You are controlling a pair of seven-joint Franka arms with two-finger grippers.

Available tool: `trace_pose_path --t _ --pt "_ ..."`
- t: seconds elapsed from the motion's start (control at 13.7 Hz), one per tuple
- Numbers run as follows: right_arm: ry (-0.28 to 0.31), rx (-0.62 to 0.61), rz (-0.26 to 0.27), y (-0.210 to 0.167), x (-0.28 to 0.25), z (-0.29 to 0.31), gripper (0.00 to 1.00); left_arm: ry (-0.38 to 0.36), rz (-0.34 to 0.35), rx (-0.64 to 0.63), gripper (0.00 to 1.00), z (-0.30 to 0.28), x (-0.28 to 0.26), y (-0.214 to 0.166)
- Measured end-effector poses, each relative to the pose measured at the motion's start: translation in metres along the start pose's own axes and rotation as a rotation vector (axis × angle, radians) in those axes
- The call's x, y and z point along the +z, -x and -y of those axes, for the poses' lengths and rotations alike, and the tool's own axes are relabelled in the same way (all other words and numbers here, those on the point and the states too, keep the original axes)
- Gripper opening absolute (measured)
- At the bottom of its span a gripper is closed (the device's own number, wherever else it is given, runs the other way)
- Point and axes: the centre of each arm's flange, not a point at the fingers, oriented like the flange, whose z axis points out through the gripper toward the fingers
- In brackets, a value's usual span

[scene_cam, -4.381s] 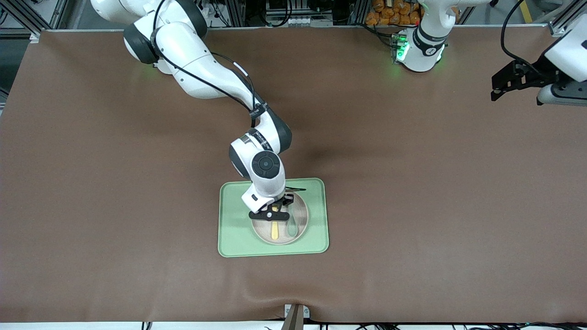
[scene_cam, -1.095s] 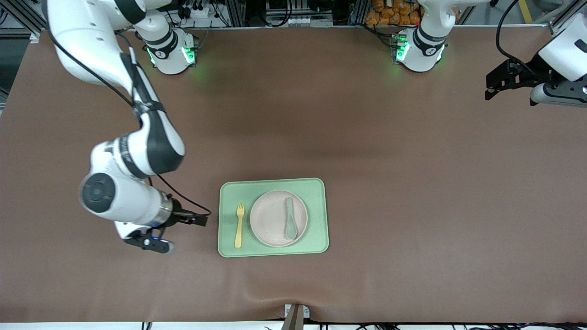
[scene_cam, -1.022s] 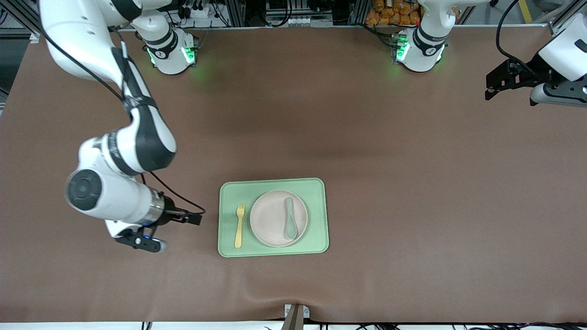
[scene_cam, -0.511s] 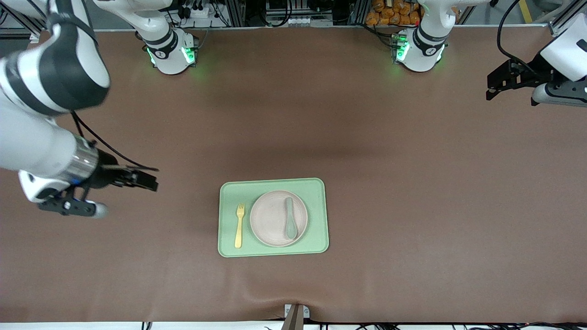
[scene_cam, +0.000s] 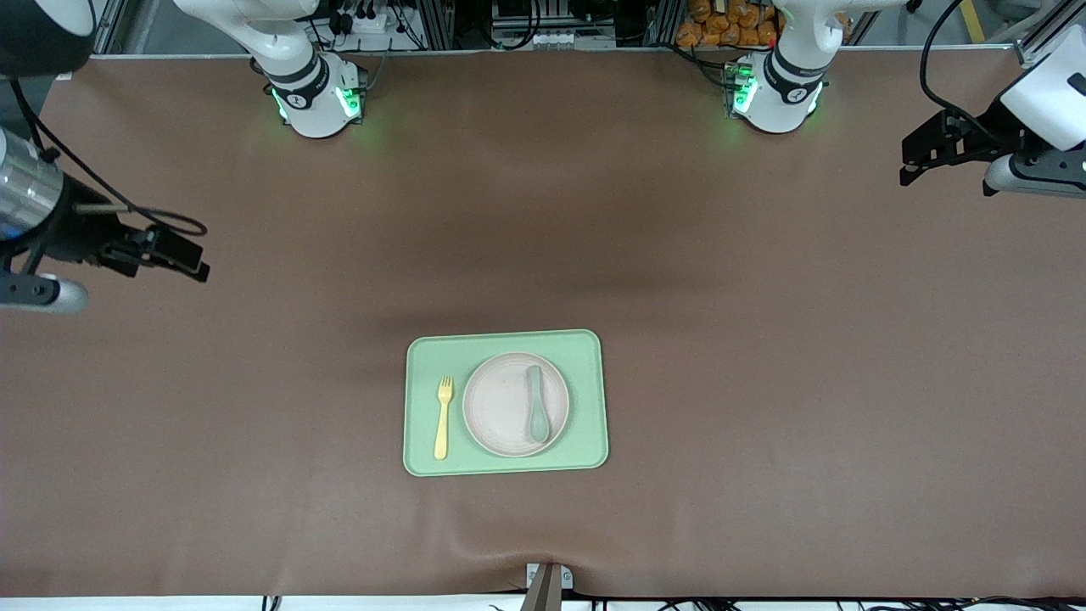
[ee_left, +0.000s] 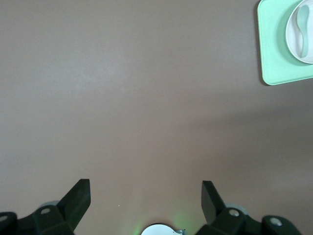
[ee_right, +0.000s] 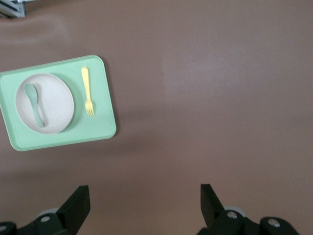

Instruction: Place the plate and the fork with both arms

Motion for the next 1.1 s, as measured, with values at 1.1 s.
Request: trace_pose_path --t 1.1 --pt "0.094 -0.202 -0.094 0.042 -0.023 -0.016 1.0 0.0 0.0 -0.001 1.0 0.001 0.0 0.0"
